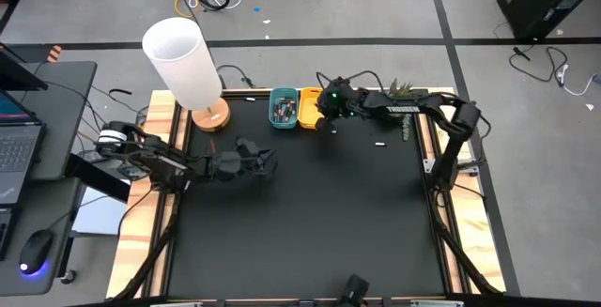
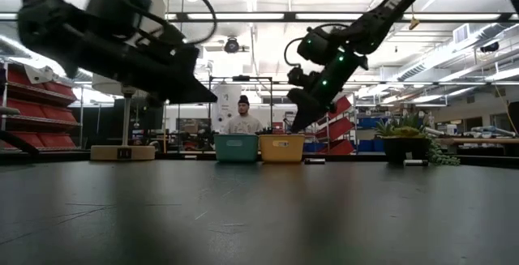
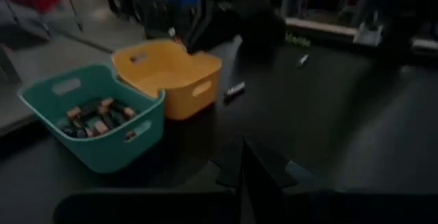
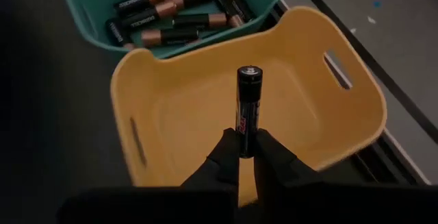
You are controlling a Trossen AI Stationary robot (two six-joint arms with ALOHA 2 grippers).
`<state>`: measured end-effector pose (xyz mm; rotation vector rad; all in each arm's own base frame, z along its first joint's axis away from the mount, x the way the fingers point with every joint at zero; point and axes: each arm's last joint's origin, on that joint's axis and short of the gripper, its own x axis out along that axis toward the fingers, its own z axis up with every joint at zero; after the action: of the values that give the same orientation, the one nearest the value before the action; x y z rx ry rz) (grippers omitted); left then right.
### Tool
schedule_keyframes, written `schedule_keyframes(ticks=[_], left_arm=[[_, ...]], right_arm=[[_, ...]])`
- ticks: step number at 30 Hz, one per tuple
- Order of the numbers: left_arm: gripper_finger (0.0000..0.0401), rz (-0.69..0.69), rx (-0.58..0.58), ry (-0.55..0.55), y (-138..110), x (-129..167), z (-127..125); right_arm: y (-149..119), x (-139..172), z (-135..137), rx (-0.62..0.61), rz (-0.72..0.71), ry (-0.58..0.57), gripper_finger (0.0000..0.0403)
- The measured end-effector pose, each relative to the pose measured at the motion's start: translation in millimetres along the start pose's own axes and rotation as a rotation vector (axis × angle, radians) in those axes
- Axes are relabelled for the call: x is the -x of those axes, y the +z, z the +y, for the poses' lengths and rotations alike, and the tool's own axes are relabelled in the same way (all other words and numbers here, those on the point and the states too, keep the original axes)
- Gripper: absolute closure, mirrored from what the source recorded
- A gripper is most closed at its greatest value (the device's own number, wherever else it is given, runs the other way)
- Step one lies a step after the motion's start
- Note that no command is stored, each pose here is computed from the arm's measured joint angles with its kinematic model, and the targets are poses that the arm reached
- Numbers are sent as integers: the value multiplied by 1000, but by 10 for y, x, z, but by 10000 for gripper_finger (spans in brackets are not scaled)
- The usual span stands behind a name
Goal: Sort batteries
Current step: Put the silver black battery into the yellow bin
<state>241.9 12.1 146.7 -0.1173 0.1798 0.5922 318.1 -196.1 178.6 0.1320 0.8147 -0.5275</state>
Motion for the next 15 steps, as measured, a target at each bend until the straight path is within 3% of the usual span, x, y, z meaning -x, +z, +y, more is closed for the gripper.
schedule_keyframes(ticks=[8, 15], left_arm=[[376, 62, 20, 45, 65, -227, 313], [376, 63, -96, 90, 82, -269, 428]], right_arm=[[93, -68, -23, 5, 37, 3, 368], [165, 37, -34, -10, -2, -5, 335]])
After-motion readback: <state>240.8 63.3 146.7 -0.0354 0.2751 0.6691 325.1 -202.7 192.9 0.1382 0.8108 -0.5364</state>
